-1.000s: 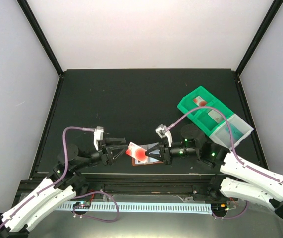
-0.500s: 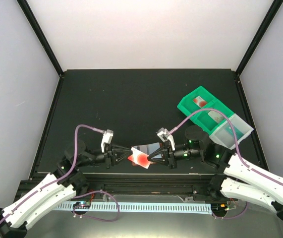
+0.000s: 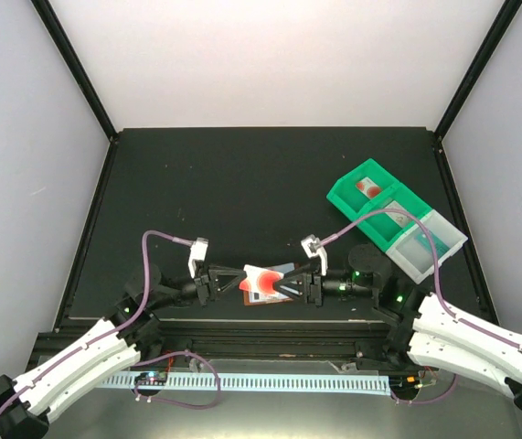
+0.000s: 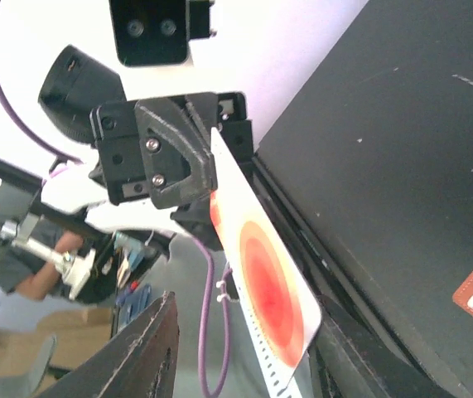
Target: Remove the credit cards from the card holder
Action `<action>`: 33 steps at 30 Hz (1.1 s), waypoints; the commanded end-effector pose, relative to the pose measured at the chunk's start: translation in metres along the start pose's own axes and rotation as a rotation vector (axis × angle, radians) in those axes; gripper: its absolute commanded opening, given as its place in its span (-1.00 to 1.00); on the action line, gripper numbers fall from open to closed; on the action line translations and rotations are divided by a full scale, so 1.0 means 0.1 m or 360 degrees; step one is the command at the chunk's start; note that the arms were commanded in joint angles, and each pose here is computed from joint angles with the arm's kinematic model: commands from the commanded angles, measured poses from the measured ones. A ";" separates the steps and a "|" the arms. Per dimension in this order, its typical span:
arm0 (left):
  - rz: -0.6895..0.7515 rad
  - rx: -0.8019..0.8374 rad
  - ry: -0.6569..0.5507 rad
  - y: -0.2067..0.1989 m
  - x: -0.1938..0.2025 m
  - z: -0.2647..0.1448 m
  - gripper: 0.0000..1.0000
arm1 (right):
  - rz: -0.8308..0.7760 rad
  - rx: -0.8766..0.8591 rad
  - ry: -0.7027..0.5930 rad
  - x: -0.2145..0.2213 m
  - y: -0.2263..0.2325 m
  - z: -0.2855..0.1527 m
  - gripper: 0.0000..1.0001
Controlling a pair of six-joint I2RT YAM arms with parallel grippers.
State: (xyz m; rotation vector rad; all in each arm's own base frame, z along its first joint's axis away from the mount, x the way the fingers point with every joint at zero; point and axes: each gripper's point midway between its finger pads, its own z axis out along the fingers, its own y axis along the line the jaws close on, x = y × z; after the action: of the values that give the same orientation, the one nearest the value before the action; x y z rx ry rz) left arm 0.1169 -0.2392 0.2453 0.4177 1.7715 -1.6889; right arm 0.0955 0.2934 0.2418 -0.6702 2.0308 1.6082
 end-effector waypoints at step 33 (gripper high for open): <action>-0.0097 -0.0203 -0.0492 0.22 -0.44 -0.21 0.40 | 0.0342 -0.0010 -0.0457 -0.45 -0.15 0.04 -0.98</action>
State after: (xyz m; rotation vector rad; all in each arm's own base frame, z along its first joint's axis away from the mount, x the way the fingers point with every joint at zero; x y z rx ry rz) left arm 0.1535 -0.2134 0.2514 0.0606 1.6487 -1.6375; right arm 0.1312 0.3011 0.2555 -0.2145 1.9335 1.8187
